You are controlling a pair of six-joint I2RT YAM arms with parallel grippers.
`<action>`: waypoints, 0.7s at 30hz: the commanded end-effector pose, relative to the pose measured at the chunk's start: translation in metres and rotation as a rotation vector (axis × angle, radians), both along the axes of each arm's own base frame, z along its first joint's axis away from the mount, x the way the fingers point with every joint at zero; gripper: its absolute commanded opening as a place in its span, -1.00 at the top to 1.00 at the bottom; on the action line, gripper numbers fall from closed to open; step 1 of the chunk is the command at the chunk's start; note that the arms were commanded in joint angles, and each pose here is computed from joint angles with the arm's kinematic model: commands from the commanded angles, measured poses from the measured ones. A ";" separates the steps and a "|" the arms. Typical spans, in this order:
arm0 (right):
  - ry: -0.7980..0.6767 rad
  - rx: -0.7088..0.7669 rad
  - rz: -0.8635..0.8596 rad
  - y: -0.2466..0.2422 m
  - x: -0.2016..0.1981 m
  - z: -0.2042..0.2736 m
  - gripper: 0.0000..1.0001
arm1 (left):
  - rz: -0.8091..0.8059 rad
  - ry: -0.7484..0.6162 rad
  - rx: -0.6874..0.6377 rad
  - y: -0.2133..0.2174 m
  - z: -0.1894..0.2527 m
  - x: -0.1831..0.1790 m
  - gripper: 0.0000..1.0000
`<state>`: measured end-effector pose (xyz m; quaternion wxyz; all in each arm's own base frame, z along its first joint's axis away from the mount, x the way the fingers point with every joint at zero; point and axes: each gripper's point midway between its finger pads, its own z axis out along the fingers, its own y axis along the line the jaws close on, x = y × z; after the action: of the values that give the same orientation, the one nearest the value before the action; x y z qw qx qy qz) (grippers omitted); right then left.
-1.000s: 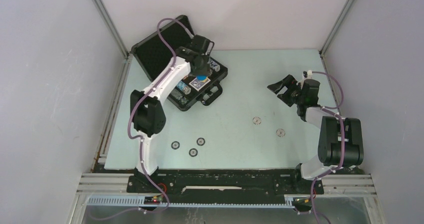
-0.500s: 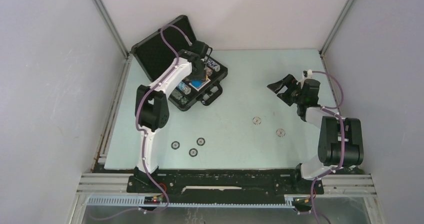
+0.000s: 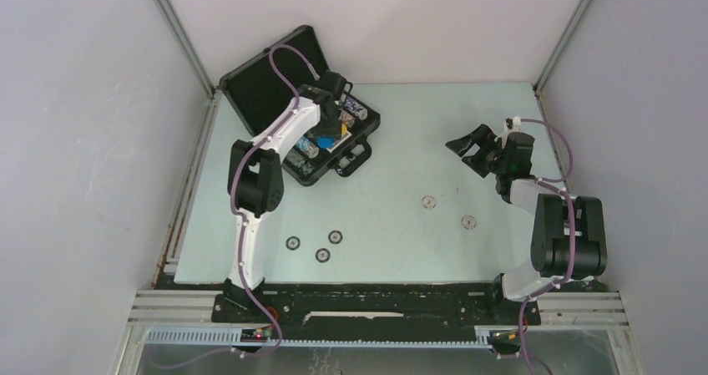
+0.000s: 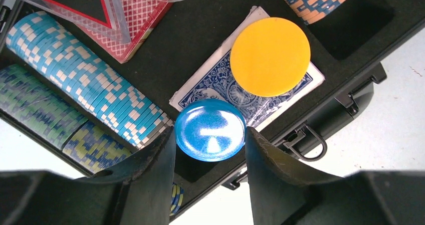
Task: Pack up texas hold em set
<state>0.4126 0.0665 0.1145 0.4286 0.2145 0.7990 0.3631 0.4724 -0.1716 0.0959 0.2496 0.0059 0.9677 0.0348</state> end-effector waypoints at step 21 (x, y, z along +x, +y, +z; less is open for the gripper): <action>-0.035 0.001 0.005 -0.001 0.005 0.007 -0.99 | -0.027 -0.046 -0.052 -0.008 0.005 0.024 -0.21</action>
<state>0.4130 0.0669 0.1157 0.4303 0.2124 0.7979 0.3647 0.4822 -0.1743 0.0825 0.2457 0.0040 0.9691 0.0222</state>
